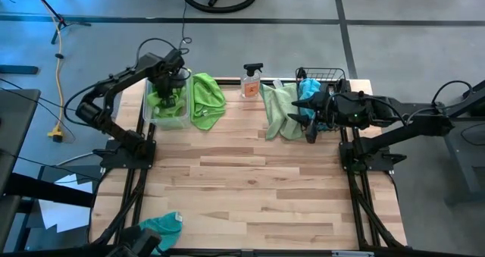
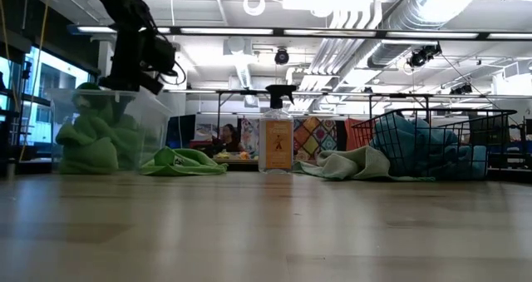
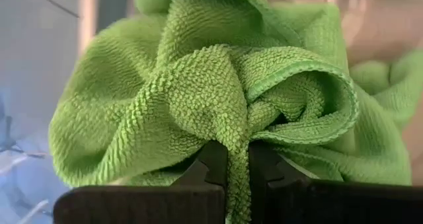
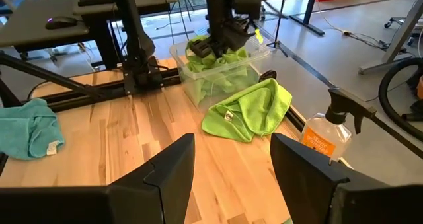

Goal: Sort microfiber towel by color & place in baskets
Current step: Put the green microfiber cloth into the bin, then put the blue microfiber cloth into the basket

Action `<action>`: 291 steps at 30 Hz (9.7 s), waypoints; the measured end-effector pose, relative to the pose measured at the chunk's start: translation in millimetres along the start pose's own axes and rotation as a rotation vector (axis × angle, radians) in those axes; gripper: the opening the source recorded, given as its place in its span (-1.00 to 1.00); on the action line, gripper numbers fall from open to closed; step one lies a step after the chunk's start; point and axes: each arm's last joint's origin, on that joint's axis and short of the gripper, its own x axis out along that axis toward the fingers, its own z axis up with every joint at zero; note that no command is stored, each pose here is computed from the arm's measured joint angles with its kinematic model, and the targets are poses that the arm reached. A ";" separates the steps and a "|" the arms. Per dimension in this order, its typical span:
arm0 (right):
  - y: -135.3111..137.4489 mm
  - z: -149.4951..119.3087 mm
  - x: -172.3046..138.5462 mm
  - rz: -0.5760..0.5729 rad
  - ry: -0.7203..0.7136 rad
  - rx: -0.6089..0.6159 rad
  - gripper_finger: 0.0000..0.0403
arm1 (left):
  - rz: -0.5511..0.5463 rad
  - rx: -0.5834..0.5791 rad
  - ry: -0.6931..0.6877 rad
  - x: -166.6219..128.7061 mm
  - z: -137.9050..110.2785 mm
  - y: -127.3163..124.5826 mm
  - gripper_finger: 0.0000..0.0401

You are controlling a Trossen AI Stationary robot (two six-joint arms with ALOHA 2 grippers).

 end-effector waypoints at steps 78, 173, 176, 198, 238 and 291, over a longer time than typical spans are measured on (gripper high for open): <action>12.8 -8.6 34.5 -0.034 0.084 0.036 -0.03 | -0.027 -0.177 -0.240 -69.4 33.6 33.0 0.25; 23.7 27.0 33.9 0.177 -0.254 0.049 -0.03 | -0.512 0.401 -1.048 -187.3 -29.7 -255.1 0.21; 23.8 23.7 35.6 0.172 -0.220 0.041 -0.03 | -0.477 0.491 -0.849 -185.3 -33.2 -275.5 0.21; 19.8 -9.8 38.3 0.149 0.119 -0.032 -0.03 | -0.535 0.319 0.097 -113.6 -103.7 -456.5 0.21; 19.1 -12.6 37.7 0.145 0.148 -0.040 -0.03 | -0.323 -0.036 0.492 8.6 -105.0 -495.3 0.21; 19.1 -12.7 37.7 0.145 0.148 -0.039 -0.03 | -0.862 0.370 -0.091 -131.7 -122.8 -390.4 -1.00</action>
